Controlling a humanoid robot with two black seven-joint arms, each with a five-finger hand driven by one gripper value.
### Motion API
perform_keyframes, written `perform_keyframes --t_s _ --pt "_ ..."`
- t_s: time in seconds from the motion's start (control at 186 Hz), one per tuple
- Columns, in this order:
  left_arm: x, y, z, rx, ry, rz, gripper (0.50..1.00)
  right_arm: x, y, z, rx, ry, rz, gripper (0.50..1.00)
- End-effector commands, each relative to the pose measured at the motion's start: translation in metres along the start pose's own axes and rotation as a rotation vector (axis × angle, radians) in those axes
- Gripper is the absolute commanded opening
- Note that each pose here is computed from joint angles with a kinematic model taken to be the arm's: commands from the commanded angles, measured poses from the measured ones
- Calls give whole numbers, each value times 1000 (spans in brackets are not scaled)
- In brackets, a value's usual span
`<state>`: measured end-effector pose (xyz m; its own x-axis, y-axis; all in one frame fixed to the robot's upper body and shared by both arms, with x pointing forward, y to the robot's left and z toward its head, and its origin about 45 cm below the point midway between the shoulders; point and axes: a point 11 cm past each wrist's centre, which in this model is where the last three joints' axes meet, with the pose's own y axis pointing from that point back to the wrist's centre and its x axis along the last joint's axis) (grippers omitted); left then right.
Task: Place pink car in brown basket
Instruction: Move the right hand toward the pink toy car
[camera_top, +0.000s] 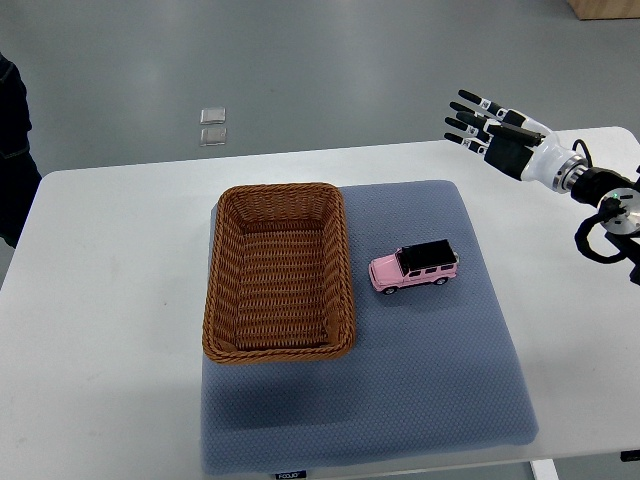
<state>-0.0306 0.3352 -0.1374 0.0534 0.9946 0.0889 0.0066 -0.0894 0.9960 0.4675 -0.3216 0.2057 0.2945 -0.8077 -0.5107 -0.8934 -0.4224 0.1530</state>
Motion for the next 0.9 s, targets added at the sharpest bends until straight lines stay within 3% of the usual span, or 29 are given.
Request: perform_keyframes --t_s 0.0,0.58,0.896 --pt "0 0 0 0 -3 0 1000 -1 0 0 2 -1 -6 924" --pt "-1 0 0 1 -6 -2 1000 -5 0 -1 -14 91 -38 921" --pt "-1 0 0 1 -6 -2 1000 -8 3 3 -66 310 -101 917"
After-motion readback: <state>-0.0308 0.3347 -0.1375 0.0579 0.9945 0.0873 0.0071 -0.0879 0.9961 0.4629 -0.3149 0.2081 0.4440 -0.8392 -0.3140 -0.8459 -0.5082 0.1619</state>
